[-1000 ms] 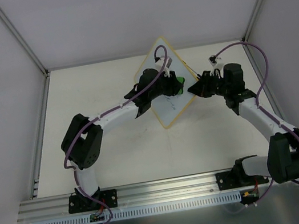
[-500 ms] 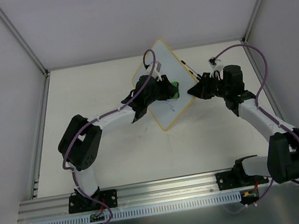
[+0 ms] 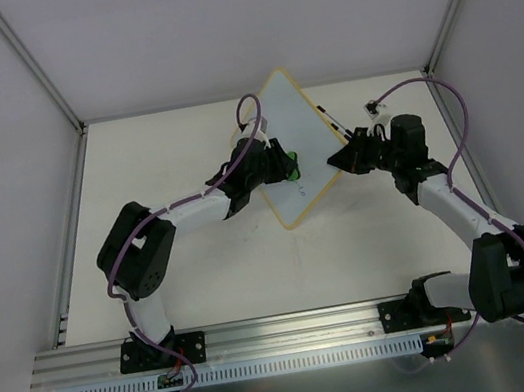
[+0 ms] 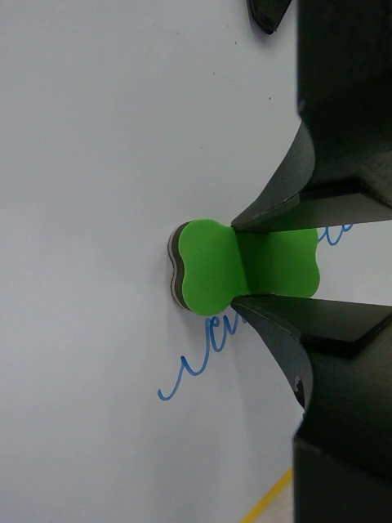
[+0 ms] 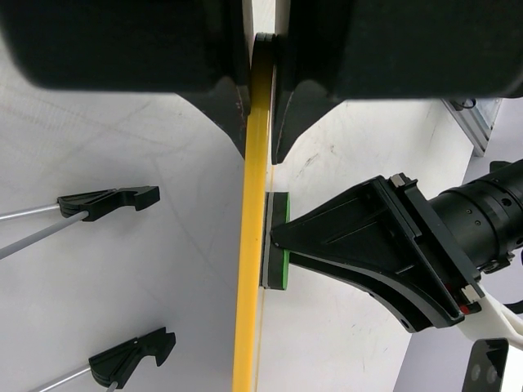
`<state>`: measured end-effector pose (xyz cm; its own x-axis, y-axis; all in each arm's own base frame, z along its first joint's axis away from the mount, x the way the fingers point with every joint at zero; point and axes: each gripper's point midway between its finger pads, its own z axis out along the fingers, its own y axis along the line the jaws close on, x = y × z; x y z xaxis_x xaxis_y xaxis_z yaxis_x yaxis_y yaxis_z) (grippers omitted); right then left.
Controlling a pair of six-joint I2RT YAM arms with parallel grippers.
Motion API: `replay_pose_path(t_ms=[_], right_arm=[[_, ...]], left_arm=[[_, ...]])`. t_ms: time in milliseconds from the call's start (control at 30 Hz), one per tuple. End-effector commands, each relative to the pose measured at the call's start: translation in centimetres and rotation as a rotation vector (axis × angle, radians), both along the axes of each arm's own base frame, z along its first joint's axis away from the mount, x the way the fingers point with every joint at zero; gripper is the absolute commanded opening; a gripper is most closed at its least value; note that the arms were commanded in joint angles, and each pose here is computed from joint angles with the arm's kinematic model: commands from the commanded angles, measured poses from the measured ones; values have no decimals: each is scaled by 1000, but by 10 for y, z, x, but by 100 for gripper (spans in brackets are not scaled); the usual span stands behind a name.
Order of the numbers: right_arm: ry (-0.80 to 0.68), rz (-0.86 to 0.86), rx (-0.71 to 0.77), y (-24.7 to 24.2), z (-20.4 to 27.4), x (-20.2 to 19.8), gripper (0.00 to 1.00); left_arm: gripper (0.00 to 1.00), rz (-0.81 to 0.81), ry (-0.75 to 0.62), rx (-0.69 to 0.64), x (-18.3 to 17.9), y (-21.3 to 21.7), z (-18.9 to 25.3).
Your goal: Erase the whiteboard
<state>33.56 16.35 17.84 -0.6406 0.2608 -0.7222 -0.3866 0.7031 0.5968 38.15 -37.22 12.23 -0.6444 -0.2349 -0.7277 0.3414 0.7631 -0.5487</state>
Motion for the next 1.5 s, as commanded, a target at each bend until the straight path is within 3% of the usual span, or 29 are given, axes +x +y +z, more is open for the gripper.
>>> replay_pose_path(t_ms=[0,267,433,667,767,900,1200,1467], right_arm=[[-148,301,-37,38,5,-35,0],[-148,291,-18,41,4,-31,0],[-165,291,-16,40,11,-32,0],[-136,277,-6,40,6,-35,0],[-131,274,-8,39,3,-37,0],[-125,270,-11,38,0,-39,0],[-118,267,-12,37,-3,-42,0],[-124,276,-7,38,0,-42,0]], left_arm=[[0,-118,127,86,-45,-24,-44],[0,-264,31,-11,-77,-94,10],[0,-260,9,-4,-79,-94,14],[0,-160,103,7,-82,-60,-27],[0,-76,191,0,-83,-25,-59],[0,18,209,33,-79,7,-79],[0,205,256,39,-59,74,-101],[0,231,246,26,-42,79,-97]])
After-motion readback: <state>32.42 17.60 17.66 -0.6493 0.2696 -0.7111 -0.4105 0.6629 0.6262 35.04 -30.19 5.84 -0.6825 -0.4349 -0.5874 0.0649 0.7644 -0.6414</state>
